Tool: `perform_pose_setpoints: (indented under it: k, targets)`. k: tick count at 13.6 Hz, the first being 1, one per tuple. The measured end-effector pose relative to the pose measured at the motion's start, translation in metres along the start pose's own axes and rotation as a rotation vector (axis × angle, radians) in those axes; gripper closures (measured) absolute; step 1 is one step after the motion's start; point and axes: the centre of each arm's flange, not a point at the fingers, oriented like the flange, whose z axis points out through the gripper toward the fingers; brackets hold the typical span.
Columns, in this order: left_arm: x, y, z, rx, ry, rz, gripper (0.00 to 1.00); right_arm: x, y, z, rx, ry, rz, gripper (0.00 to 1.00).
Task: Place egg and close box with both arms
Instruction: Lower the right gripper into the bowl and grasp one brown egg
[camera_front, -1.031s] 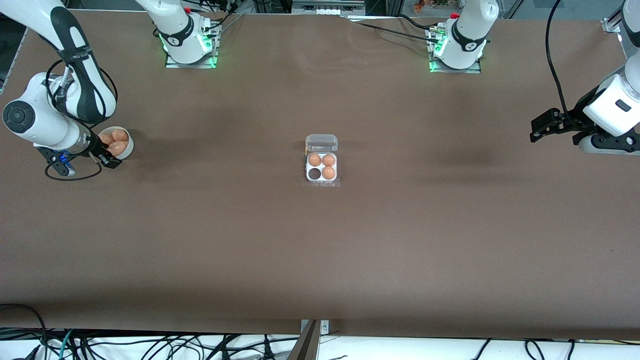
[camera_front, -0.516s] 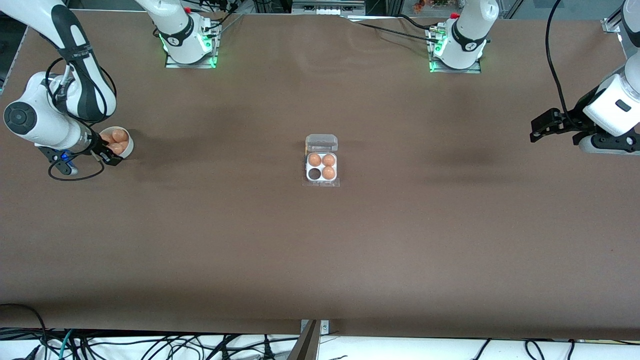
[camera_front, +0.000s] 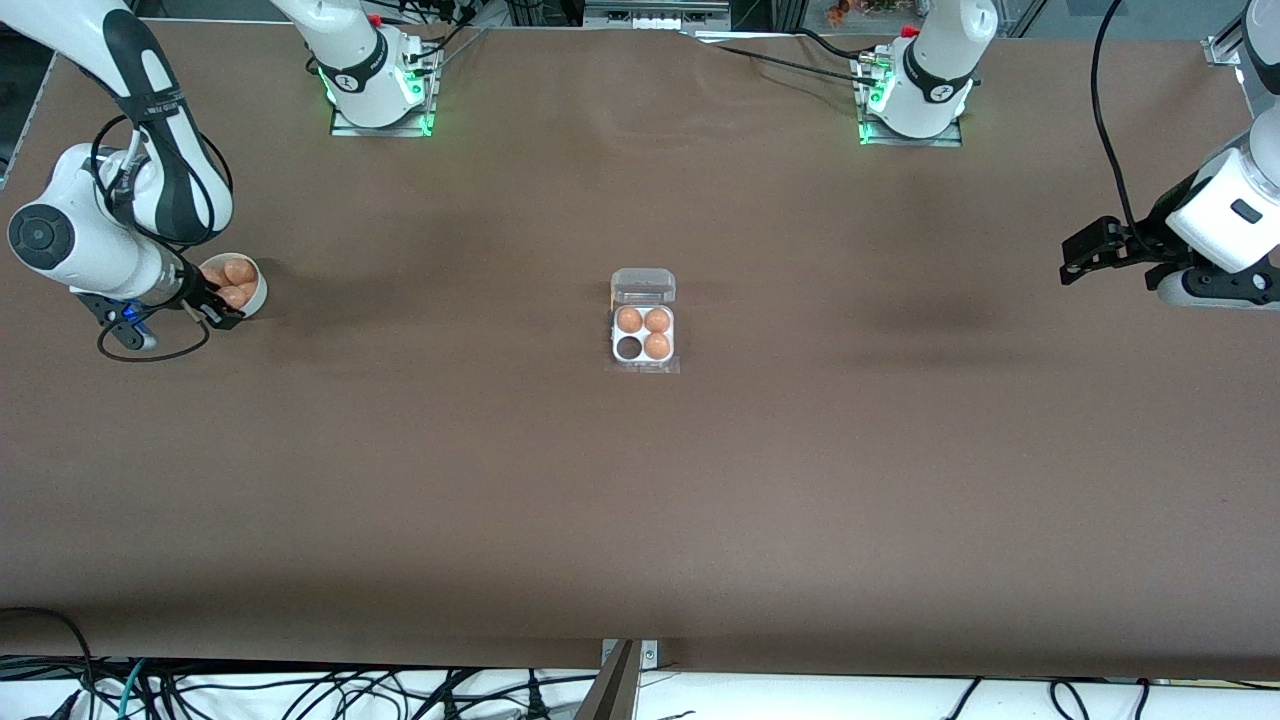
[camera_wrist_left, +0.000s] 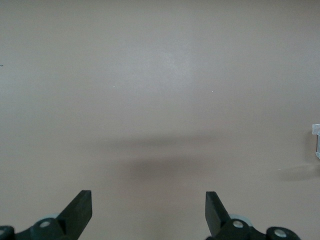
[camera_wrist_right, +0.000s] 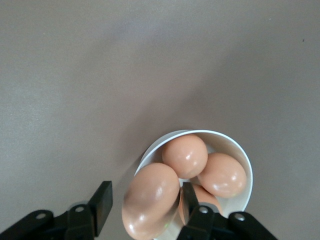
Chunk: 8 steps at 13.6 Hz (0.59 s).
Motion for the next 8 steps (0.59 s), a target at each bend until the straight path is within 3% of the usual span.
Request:
perform_pose_setpoints:
  k: [8]
  targets:
    - [0.0,0.0,0.0,0.0,0.0,0.0,0.0,0.0002,-0.0001,-0.0004,-0.001,0.0,-0.006,0.52]
